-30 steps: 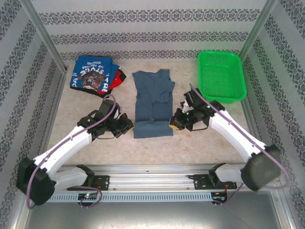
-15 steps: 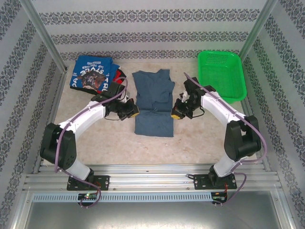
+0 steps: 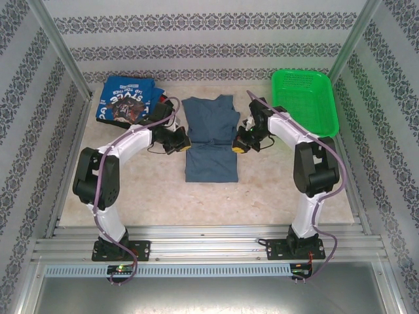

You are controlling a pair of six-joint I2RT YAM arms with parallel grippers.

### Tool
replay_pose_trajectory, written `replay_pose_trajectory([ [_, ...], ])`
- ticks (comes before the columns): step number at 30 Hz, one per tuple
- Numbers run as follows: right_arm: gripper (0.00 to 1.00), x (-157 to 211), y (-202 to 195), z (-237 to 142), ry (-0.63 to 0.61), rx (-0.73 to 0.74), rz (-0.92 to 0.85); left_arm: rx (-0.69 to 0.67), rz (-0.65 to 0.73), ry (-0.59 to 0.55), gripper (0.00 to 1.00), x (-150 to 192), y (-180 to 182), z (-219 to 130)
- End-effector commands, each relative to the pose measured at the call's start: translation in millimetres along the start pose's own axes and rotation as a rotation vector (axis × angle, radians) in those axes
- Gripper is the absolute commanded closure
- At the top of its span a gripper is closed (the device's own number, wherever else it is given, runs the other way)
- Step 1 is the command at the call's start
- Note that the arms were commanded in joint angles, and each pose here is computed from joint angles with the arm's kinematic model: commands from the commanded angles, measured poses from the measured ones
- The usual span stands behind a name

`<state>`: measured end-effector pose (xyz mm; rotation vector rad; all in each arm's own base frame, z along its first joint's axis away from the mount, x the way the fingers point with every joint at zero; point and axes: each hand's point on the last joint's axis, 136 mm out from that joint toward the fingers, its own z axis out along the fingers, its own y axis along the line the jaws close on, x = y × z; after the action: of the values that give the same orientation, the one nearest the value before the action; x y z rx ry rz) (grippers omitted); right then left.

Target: Fold and stack the t-shirts

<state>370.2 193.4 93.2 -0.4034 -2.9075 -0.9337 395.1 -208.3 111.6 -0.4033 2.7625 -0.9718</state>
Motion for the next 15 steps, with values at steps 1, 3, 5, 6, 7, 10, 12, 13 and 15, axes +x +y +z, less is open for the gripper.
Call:
replay_pose_trajectory([
  [1,1.0,-11.3,-1.3,3.5,0.003,-0.004,-0.013,0.003,0.034,-0.002,1.0,-13.5,1.6,3.4],
  [3,1.0,-16.2,-4.0,8.3,0.003,0.0,-0.011,0.004,0.033,0.005,1.0,-17.1,3.6,9.0],
  [5,1.0,-20.8,-7.2,12.0,0.005,0.007,-0.006,0.008,0.032,0.003,1.0,-23.0,3.8,13.7],
  [6,1.0,-22.6,-8.5,13.7,0.007,0.01,-0.005,0.012,0.031,0.004,1.0,-25.3,3.4,16.4],
  [7,1.0,-24.8,-10.4,14.9,0.008,0.015,-0.001,0.016,0.03,0.008,1.0,-27.3,3.2,19.8],
  [10,1.0,-29.8,-14.0,19.2,0.011,0.019,0.008,0.015,0.027,0.01,1.0,-32.1,5.6,27.7],
  [12,1.0,-32.9,-15.2,20.7,0.008,0.023,0.009,0.022,0.023,0.015,1.0,-35.4,6.0,33.5],
  [13,1.0,-35.6,-16.3,20.8,0.003,0.026,0.013,0.023,0.025,0.017,1.0,-37.0,6.0,36.3],
  [15,0.97,-39.9,-15.5,22.3,-0.004,0.024,0.011,0.04,0.028,0.005,0.93,-41.9,3.6,40.8],
])
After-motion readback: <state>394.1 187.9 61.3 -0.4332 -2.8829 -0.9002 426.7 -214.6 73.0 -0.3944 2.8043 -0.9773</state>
